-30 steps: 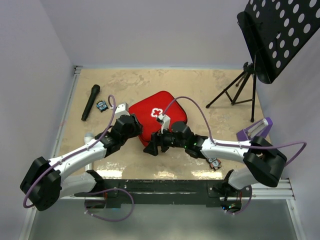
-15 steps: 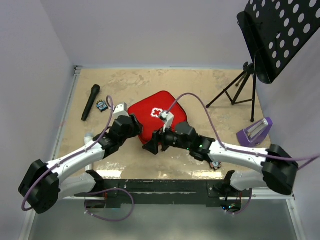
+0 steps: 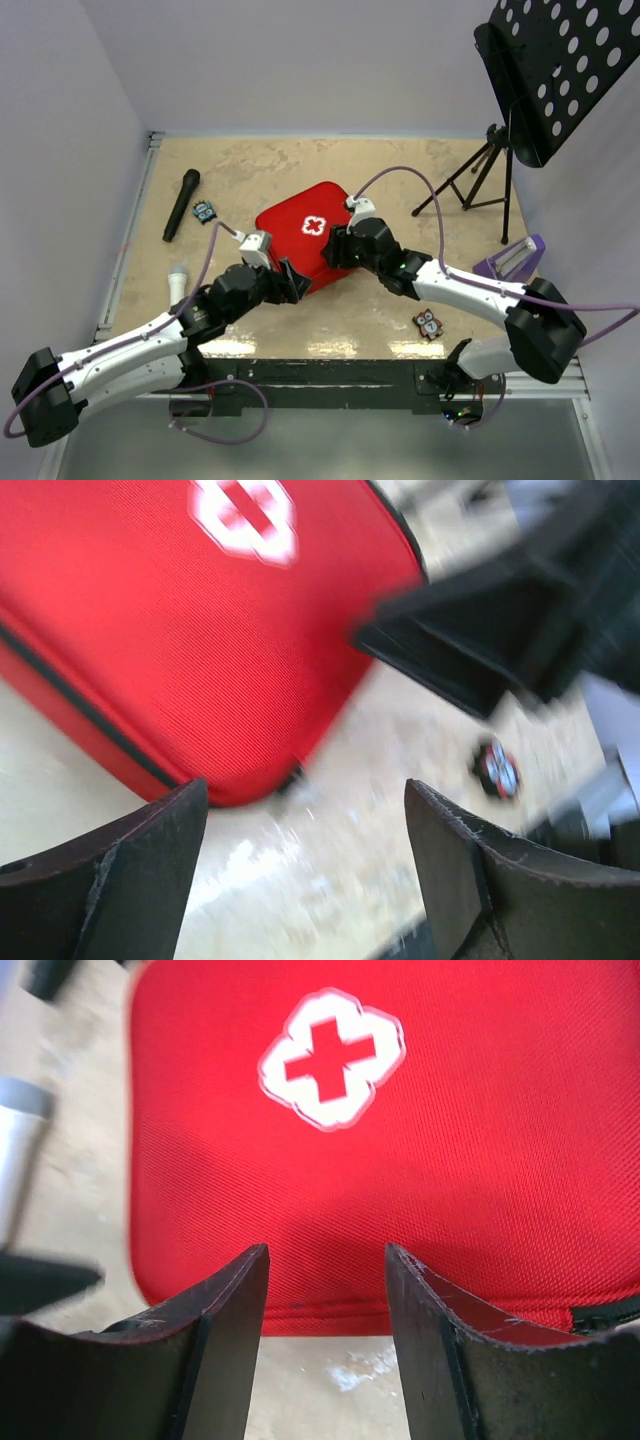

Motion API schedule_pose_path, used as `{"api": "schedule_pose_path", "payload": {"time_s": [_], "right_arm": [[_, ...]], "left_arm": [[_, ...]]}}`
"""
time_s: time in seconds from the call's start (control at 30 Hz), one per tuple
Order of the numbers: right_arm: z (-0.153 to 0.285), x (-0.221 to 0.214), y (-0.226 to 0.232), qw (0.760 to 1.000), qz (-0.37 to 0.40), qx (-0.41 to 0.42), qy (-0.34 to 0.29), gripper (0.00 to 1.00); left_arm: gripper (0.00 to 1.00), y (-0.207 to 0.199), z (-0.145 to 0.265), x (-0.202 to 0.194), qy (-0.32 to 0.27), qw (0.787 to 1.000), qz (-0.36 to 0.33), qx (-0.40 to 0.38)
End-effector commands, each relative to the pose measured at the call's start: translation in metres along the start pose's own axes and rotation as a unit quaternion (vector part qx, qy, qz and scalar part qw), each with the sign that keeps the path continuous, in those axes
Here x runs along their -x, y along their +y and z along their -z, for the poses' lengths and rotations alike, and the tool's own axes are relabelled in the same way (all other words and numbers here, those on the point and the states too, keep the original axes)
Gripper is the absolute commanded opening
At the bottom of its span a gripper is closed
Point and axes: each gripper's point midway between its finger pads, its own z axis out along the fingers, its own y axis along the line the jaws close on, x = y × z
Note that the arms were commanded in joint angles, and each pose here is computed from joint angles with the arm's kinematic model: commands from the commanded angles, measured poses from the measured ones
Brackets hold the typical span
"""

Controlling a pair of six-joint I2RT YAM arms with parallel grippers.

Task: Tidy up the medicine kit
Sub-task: Zip the medicine box at the center of the board.

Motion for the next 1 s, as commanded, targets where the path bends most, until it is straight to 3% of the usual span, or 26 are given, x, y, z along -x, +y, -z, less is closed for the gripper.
{"api": "schedule_pose_path", "payload": {"time_s": [0.0, 0.43, 0.6, 0.97], "right_arm": [[-0.005, 0.014, 0.003, 1.0, 0.015, -0.008, -0.013, 0.54], [-0.009, -0.003, -0.01, 0.999, 0.025, -0.026, 0.005, 0.51], [-0.01, -0.009, -0.014, 0.999, 0.03, -0.032, 0.014, 0.52], [-0.011, -0.024, -0.017, 0.999, 0.02, -0.033, 0.038, 0.52]], "left_arm": [[0.8, -0.027, 0.004, -0.039, 0.047, 0.997, -0.003, -0.059], [0.66, -0.017, -0.015, -0.066, 0.035, 0.996, 0.01, -0.076], [0.64, -0.017, -0.024, -0.053, -0.008, 0.997, 0.017, -0.075], [0.62, 0.002, -0.038, -0.057, -0.027, 0.999, 0.033, -0.029]]}}
